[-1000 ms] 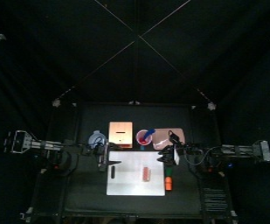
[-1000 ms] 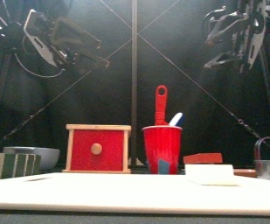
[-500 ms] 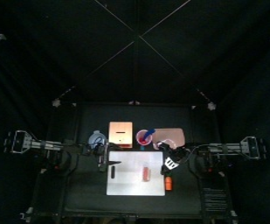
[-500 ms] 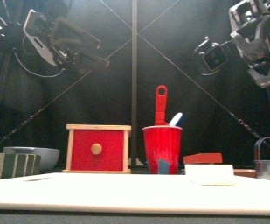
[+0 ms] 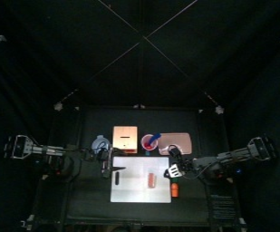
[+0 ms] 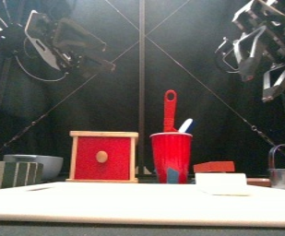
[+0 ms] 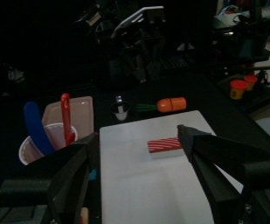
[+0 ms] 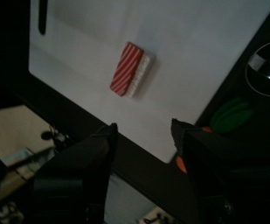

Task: Grab assembled salmon sushi

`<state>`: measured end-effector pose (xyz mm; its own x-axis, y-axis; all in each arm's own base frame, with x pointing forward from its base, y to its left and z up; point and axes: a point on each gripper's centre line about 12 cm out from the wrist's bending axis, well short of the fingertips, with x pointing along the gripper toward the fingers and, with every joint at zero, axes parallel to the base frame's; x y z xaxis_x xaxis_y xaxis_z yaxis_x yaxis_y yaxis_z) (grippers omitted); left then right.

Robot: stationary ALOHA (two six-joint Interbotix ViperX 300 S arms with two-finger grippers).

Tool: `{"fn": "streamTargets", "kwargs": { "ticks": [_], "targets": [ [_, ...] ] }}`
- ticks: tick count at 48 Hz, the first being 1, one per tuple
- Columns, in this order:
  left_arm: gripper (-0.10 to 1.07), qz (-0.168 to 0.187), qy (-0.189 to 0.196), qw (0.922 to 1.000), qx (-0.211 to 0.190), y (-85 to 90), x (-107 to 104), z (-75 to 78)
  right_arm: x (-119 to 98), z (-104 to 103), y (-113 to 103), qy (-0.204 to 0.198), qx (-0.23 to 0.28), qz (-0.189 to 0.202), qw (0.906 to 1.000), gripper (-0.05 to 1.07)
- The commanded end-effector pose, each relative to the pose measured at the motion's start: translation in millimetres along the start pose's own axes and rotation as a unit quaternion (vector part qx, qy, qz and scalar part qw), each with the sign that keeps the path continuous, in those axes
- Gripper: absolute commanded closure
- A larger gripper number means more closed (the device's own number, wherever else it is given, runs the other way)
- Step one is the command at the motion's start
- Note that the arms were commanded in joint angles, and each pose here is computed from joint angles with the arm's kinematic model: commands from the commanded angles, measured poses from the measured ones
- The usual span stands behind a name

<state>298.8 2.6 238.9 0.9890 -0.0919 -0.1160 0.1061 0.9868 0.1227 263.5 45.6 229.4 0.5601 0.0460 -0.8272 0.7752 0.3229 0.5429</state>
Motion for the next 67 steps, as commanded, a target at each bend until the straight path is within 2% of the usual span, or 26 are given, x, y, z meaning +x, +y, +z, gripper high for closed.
{"fn": "streamTargets", "kwargs": {
  "ticks": [1,9,29,38,55,67],
  "targets": [
    [-0.05,0.003,-0.011,0.9999,0.001,2.2,1.3,7.3,3.4,0.6,10.3,-0.018,0.009,0.008,0.9998,0.16],
    [-0.05,0.005,-0.01,0.9999,0.003,3.9,1.1,6.8,24.7,1.9,17.5,-0.038,0.035,-0.017,0.9985,0.16],
    [-0.05,0.013,0.005,0.9999,-0.001,7.1,-3.1,-3.3,94.0,-0.9,46.3,-0.022,0.064,-0.078,0.9946,0.16],
    [-0.05,0.015,0.007,0.9999,-0.001,8.0,-4.1,-4.8,115.5,-1.5,51.2,-0.021,0.064,-0.095,0.9931,0.16],
    [-0.05,0.013,0.001,0.9999,0.0,7.2,-3.7,-0.8,132.0,-5.8,42.4,-0.013,0.071,-0.125,0.9895,0.16],
    [-0.05,0.013,-0.002,0.9999,0.0,7.0,-3.2,0.8,144.4,-3.8,44.3,-0.014,0.077,-0.138,0.9873,0.16]
  ]
}}
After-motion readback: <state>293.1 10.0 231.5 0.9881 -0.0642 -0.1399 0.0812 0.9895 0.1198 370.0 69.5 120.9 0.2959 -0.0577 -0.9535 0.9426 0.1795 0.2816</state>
